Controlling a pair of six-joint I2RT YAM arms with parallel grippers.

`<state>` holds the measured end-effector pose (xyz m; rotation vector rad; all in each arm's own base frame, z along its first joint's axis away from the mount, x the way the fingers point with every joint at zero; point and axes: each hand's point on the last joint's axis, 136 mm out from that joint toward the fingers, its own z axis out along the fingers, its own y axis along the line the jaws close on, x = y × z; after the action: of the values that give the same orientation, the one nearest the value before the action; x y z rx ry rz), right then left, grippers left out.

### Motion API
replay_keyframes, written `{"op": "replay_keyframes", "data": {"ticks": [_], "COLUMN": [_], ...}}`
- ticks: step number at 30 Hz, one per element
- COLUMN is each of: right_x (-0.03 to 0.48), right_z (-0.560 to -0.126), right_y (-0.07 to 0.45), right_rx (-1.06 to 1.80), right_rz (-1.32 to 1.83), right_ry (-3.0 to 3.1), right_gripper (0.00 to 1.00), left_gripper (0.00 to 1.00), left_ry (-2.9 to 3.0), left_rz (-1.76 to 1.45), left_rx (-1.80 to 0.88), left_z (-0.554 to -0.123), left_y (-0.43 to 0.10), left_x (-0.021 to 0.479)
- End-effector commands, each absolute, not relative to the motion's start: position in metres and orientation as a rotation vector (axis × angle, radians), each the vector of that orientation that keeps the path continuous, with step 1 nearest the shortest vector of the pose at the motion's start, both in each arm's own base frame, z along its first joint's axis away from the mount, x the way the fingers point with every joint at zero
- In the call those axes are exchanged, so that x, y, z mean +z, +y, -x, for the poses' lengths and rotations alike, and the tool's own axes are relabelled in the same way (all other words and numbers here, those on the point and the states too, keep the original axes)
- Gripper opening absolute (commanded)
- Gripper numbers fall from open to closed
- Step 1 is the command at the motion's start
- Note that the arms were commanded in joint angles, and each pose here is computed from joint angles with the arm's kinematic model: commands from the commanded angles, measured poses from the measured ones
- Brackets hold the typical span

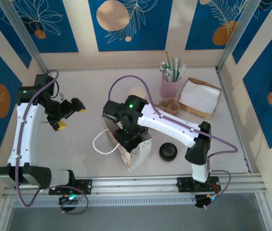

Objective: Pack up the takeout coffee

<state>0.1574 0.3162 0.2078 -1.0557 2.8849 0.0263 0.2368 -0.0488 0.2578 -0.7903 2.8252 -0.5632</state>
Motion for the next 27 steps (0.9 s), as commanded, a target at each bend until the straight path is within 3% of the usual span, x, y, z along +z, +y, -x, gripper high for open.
{"op": "replay_keyframes", "data": {"ticks": [1, 27], "right_x": [0.2142, 0.2143], "right_z": [-0.1519, -0.1572], "right_y": [0.3123, 0.3211], "right_rx": [0.043, 0.083], "right_rz": [1.069, 1.07], "right_ry": [2.876, 2.84], "right_gripper": [0.6, 0.6], "left_gripper": [1.0, 1.0], "left_ry": [2.796, 2.789], "left_rz": [0.798, 0.801], "left_rx": [-0.566, -0.57], "left_z": [-0.233, -0.2338], "left_y": [-0.0458, -0.0454], "left_x": [0.2674, 0.2681]}}
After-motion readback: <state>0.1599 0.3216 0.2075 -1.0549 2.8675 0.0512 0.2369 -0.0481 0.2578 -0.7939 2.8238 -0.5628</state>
